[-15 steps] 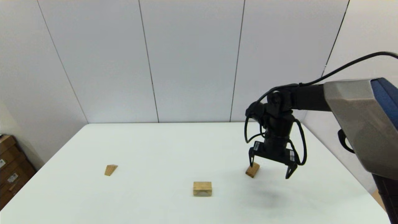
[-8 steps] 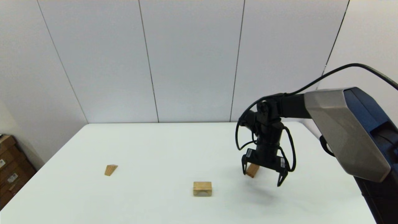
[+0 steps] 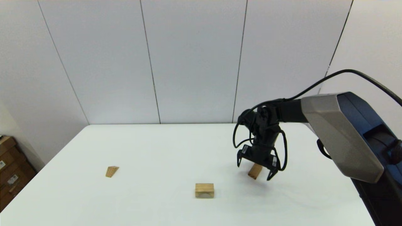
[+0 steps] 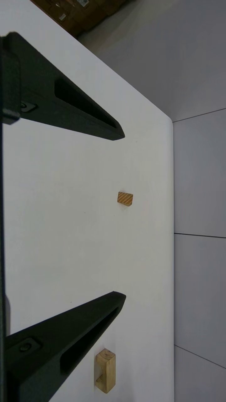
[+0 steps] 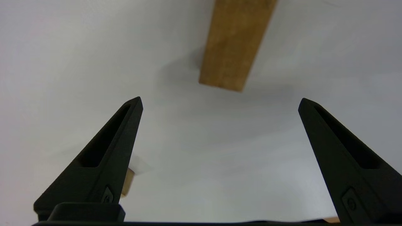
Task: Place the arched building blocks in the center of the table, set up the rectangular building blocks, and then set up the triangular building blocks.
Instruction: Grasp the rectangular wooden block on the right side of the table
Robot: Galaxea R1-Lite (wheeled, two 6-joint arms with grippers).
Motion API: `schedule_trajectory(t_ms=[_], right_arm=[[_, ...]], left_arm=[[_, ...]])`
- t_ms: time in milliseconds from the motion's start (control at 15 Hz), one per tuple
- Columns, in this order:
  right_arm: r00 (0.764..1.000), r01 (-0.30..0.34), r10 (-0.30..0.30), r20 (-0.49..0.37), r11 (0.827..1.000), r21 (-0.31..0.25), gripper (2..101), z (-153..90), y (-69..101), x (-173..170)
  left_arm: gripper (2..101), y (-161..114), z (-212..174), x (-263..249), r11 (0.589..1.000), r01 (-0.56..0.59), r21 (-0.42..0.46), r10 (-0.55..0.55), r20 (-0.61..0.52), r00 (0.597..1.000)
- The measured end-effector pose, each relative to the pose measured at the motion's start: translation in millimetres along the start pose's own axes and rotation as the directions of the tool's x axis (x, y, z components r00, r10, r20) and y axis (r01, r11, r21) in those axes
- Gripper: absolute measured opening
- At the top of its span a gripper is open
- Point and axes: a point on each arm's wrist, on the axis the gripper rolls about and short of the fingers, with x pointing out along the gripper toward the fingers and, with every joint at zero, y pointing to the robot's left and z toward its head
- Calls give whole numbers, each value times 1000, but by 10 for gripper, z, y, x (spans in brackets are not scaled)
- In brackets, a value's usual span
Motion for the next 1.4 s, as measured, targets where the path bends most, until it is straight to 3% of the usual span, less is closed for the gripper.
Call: schedule_trajectory(t_ms=[1067, 1133, 1400], right_arm=[[999, -17, 16, 35, 999, 27, 980, 220, -36, 257], [999, -16, 15, 34, 1000, 26, 949, 218, -35, 265], [999, -16, 15, 32, 1000, 26, 601, 223, -40, 272]], left_arm=[[978, 0, 0, 0, 1000, 0, 0, 0, 0, 1000], [978, 0, 0, 0, 1000, 0, 0, 0, 0, 1000], [978, 0, 0, 0, 1000, 0, 0, 0, 0, 1000]])
